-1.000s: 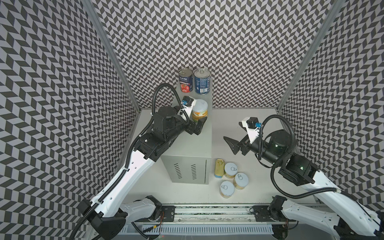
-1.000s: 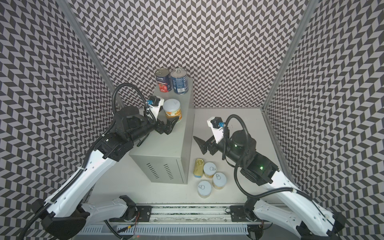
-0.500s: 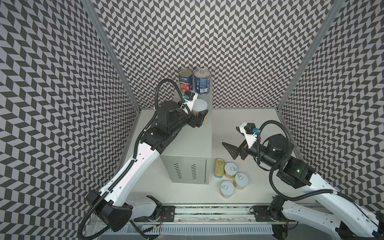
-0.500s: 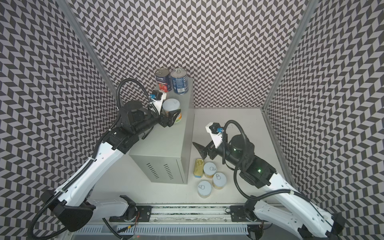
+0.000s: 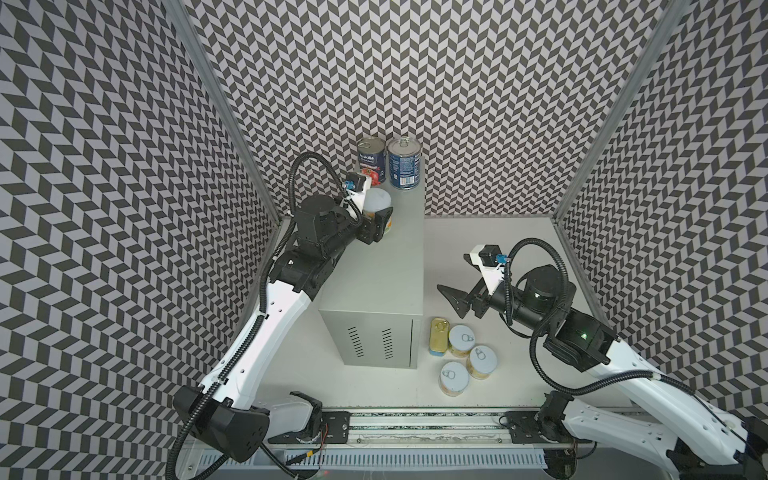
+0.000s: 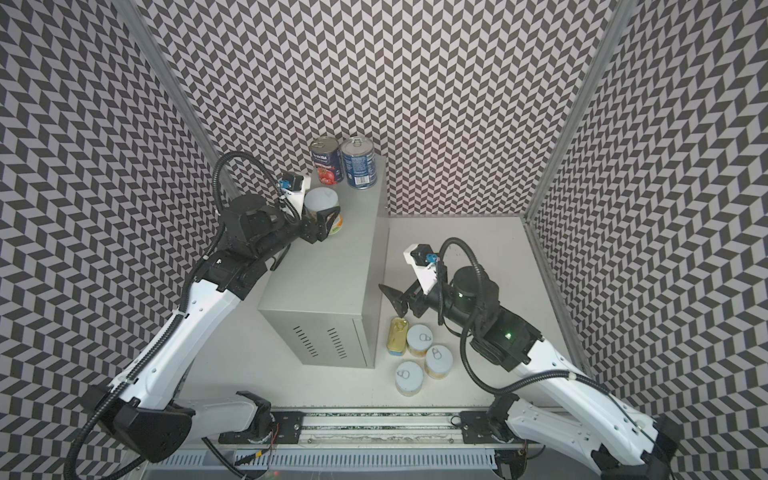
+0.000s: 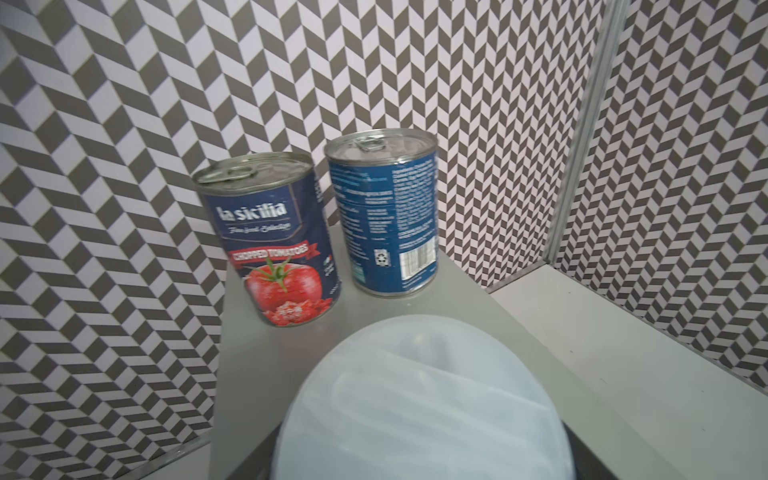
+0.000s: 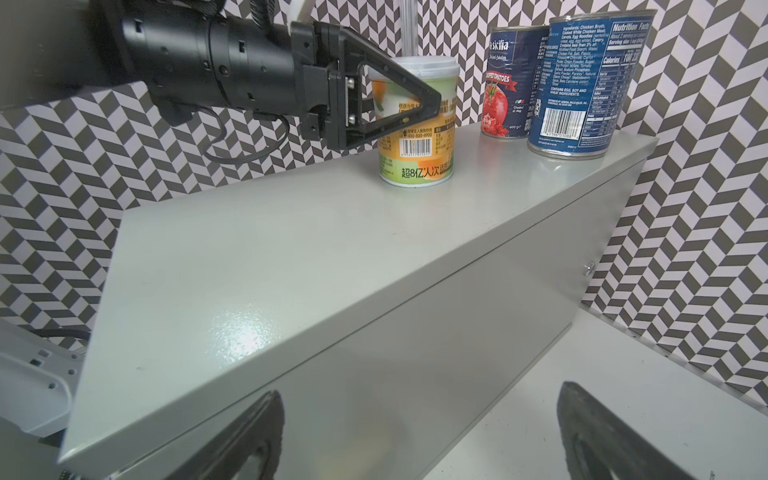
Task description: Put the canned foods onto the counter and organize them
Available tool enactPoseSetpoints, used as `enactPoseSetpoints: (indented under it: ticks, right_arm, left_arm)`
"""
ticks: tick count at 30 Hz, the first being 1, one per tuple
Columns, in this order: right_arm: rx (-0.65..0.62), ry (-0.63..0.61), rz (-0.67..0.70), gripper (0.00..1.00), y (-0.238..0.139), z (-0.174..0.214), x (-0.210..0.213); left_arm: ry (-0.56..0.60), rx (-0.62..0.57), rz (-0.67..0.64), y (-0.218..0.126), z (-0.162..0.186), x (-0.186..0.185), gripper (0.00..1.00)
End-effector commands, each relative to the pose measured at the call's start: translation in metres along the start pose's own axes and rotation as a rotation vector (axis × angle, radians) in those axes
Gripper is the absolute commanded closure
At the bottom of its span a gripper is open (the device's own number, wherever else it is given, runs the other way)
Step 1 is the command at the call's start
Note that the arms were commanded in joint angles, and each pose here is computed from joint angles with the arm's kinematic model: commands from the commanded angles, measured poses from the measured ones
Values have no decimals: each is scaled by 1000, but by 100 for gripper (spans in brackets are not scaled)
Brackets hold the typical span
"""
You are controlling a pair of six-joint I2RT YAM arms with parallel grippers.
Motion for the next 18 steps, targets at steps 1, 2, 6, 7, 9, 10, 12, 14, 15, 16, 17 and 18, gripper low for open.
enactPoseSetpoints:
  ticks: [1, 2, 6, 7, 9, 10, 12, 14, 15, 16, 17, 18]
  right_arm:
    - [-107, 16, 4, 1, -1, -29, -4]
    - [-108, 26, 11, 1, 0, -33, -6]
    - [-88, 64, 45, 1, 8, -47, -14]
    - [-82, 69, 54, 1, 9, -50, -16]
    - [-74, 78, 73, 1, 11, -56, -20]
    - [-77, 80, 78, 1, 12, -59, -21]
    - [-86, 81, 84, 1, 11, -65, -23]
    - [-94, 79, 90, 1, 11, -70, -24]
    - [-97, 78, 95, 1, 10, -72, -25]
    - [-97, 76, 101, 1, 10, -74, -26]
    - [-97, 77, 105, 1, 10, -75, -27]
    - [-97, 76, 108, 1, 11, -76, -27]
  left_arm:
    - [77, -163, 37, -7, -41, 4, 24]
    - [84, -166, 48, -6, -42, 6, 24]
    - [110, -178, 84, 3, -41, 12, 23]
    - [111, -173, 87, 7, -40, 15, 23]
    - [115, -161, 98, 14, -40, 20, 23]
    - [120, -159, 103, 17, -39, 21, 23]
    - [127, -158, 108, 23, -37, 26, 23]
    - [125, -150, 103, 31, -34, 32, 23]
    - [122, -146, 103, 33, -33, 35, 24]
    - [117, -140, 105, 36, -31, 39, 24]
    - [108, -143, 107, 37, -29, 42, 24]
    - [101, -143, 109, 38, -28, 45, 23]
Point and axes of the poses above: each gripper's point midway between its finger pads, its own y axis out along the fingers, its own x axis along the line the jaws close on, z = x × y, the point moved 6 cm from there along -y, back along the fingers, and after that the axes turned 13 degrees about -y, right-handed, at the moved point
